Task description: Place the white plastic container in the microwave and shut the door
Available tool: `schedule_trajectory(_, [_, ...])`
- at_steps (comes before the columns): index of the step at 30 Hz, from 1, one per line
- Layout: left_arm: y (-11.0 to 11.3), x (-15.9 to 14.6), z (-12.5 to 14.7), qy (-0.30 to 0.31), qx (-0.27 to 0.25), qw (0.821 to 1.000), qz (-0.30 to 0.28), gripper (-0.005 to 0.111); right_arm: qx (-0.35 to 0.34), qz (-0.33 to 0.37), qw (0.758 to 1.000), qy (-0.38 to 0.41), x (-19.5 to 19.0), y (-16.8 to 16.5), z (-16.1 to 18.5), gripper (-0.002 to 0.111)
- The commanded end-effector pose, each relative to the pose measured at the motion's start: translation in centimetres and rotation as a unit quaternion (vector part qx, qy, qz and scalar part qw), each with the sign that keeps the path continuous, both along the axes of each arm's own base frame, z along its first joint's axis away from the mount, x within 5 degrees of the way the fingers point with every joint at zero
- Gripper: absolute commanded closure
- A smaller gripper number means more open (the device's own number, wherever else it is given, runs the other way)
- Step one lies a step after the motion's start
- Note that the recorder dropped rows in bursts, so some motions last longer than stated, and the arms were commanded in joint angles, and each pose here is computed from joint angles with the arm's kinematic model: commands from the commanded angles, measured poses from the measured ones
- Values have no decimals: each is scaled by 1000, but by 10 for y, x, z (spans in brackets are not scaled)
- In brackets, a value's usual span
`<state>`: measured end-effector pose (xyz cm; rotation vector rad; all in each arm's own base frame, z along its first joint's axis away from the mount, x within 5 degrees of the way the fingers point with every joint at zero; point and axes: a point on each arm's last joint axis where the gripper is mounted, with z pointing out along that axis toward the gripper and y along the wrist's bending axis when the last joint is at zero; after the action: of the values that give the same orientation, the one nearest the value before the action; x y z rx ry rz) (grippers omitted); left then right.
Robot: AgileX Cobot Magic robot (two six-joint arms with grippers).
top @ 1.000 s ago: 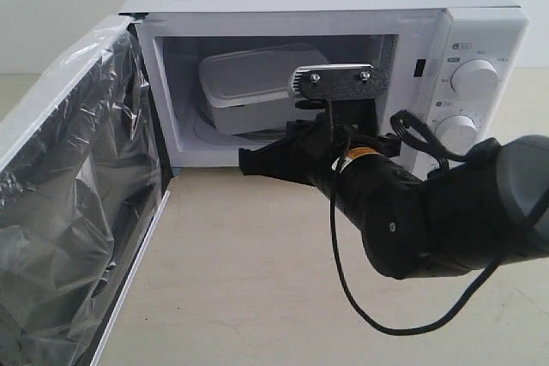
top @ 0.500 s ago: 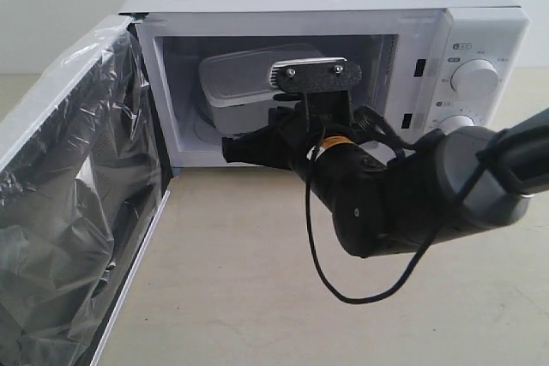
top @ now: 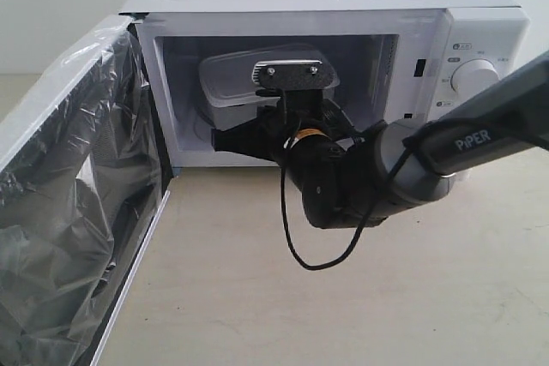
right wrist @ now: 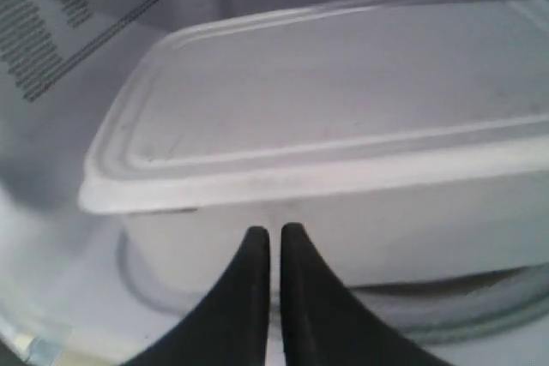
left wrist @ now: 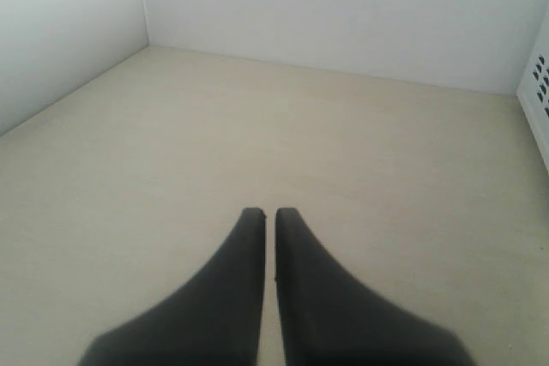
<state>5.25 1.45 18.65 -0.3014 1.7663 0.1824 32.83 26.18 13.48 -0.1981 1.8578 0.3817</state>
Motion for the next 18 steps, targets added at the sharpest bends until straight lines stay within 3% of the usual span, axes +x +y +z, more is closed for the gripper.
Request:
schedule_trajectory(1, [0, 0, -1, 0, 0, 1000, 1, 102, 10, -17, 1000, -16, 12, -7, 7, 108])
schedule_trajectory(18, [0, 0, -1, 0, 0, 1000, 1, 102, 29, -45, 999, -2, 38, -21, 6, 108])
